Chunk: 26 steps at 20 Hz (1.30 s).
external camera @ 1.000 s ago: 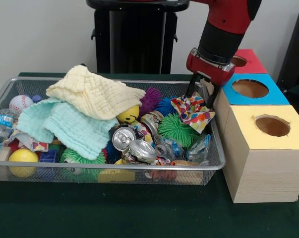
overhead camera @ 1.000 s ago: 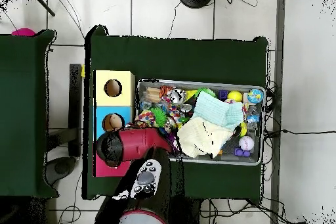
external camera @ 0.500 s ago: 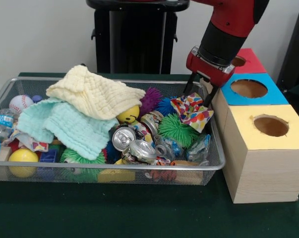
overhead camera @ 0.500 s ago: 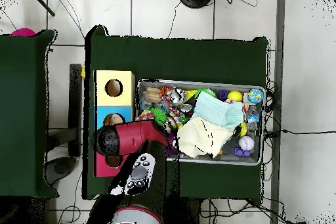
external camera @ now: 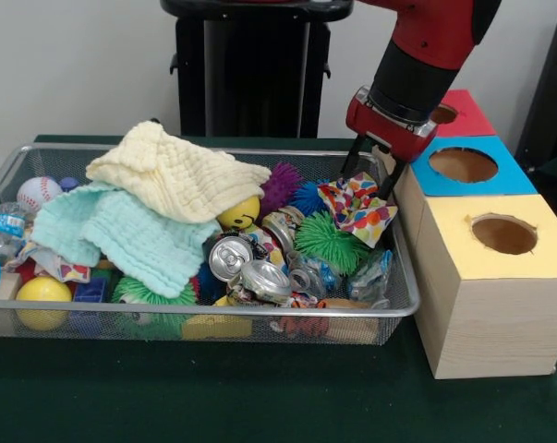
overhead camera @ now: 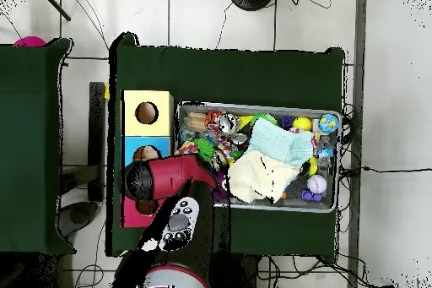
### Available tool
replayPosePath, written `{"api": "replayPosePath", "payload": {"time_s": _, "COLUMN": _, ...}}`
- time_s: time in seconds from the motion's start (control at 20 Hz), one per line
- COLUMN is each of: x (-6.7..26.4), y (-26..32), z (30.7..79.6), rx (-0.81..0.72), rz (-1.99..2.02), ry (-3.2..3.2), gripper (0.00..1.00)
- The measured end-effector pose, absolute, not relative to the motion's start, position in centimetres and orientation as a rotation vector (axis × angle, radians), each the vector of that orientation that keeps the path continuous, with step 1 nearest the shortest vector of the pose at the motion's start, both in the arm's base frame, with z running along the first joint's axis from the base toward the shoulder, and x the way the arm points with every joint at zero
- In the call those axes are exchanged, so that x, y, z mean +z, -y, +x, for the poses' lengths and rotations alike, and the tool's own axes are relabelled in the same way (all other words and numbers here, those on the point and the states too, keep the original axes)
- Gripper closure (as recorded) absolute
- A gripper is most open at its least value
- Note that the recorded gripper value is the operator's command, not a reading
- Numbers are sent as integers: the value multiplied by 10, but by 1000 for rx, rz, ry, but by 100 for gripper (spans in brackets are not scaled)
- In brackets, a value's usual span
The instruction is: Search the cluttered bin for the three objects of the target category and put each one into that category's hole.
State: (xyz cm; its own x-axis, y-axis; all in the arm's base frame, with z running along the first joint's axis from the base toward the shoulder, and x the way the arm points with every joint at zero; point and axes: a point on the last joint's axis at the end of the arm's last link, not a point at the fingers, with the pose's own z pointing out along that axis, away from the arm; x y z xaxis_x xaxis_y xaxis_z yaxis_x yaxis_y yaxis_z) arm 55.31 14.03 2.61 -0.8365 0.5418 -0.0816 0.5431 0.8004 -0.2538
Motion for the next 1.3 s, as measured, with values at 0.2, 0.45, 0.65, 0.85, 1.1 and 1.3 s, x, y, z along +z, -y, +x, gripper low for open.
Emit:
{"api": "replayPosePath", "payload": {"time_s": 0.2, "x": 26, "y": -140, "z": 554, "rx": -425, "rz": 887, "ry": -2976, "gripper": 0}}
{"api": "replayPosePath", "payload": {"time_s": 0.45, "x": 26, "y": -140, "z": 554, "rx": -434, "rz": 860, "ry": -2978, "gripper": 0}}
{"api": "replayPosePath", "payload": {"time_s": 0.65, "x": 26, "y": -140, "z": 555, "rx": -436, "rz": 848, "ry": -2980, "gripper": 0}}
{"api": "replayPosePath", "payload": {"time_s": 0.85, "x": 26, "y": -139, "z": 556, "rx": -446, "rz": 828, "ry": -2981, "gripper": 0}}
{"api": "replayPosePath", "payload": {"time_s": 1.1, "x": 27, "y": -140, "z": 557, "rx": -472, "rz": 790, "ry": -2989, "gripper": 0}}
{"api": "replayPosePath", "payload": {"time_s": 1.3, "x": 27, "y": -140, "z": 559, "rx": -494, "rz": 772, "ry": -2997, "gripper": 100}}
